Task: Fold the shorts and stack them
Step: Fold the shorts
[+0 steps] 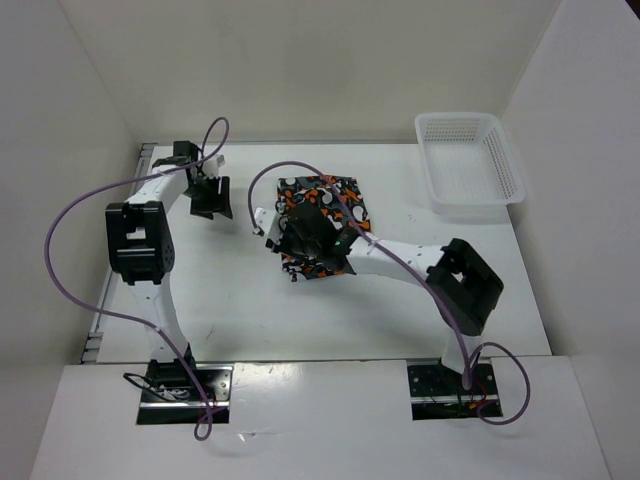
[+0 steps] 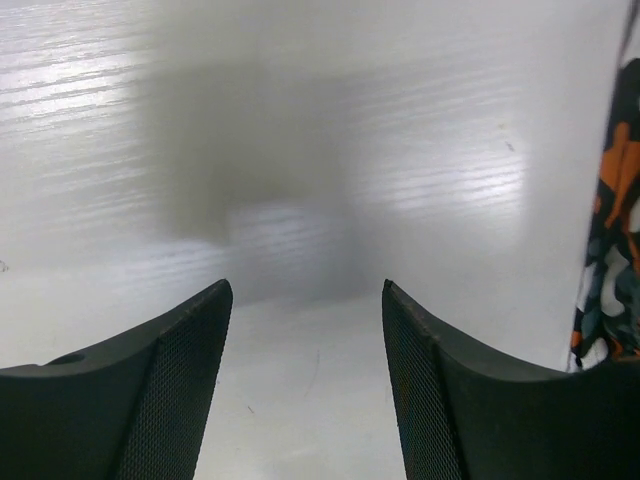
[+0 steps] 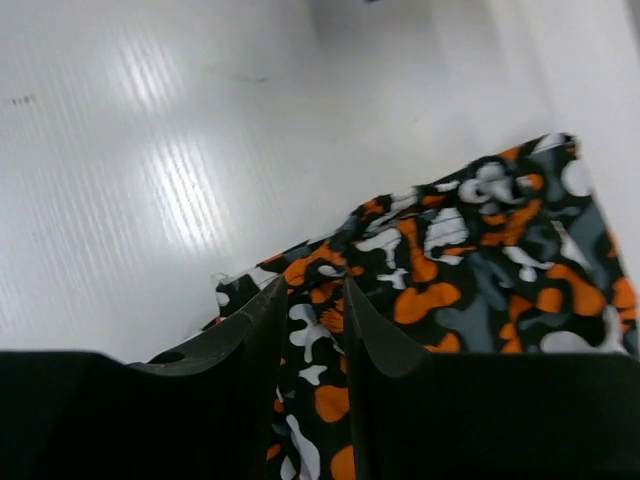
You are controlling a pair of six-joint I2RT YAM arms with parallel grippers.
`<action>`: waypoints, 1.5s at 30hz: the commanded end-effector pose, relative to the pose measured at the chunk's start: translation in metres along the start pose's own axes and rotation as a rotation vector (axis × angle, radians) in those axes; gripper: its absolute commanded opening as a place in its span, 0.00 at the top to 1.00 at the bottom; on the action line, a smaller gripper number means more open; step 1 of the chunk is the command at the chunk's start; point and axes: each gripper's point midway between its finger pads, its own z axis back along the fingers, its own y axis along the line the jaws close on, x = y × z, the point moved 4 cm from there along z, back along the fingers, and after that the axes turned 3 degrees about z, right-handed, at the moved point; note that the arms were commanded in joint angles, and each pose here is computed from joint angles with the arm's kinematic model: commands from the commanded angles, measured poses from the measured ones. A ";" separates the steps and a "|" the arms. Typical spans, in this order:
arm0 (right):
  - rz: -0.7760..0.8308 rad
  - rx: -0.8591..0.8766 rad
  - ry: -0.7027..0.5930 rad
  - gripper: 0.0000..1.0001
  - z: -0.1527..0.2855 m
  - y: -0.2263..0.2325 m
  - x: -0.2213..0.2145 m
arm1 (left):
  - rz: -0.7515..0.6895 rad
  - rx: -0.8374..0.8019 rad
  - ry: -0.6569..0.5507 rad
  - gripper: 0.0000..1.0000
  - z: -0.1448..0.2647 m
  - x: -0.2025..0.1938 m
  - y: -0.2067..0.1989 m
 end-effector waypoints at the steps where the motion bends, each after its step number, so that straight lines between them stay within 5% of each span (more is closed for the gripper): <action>1: 0.013 0.028 -0.019 0.66 -0.016 0.000 -0.006 | -0.055 -0.092 -0.047 0.31 0.024 0.004 -0.034; 11: 0.010 0.029 0.101 0.57 -0.047 0.002 -0.054 | -0.045 -0.089 -0.046 0.31 0.024 0.000 -0.030; 20: 0.012 0.012 0.076 1.00 -0.051 -0.004 -0.045 | -0.045 -0.089 -0.046 0.31 0.022 -0.002 -0.029; 30: 0.027 0.187 0.025 1.00 -0.017 0.023 -0.015 | -0.042 -0.089 -0.037 0.31 0.019 -0.003 -0.028; 32: -0.007 0.131 0.029 0.91 -0.019 0.017 -0.016 | -0.042 -0.089 -0.037 0.31 0.019 -0.003 -0.028; 33: -0.003 0.079 0.040 0.68 -0.019 0.010 -0.017 | -0.039 -0.101 -0.027 0.31 0.019 -0.005 -0.030; 35: -0.010 0.017 0.046 0.59 -0.020 -0.004 -0.022 | -0.047 -0.132 -0.024 0.31 0.022 -0.006 -0.038; 45: -0.020 -0.085 0.178 0.60 -0.003 -0.055 -0.074 | -0.218 -0.441 -0.096 0.31 0.091 -0.024 -0.140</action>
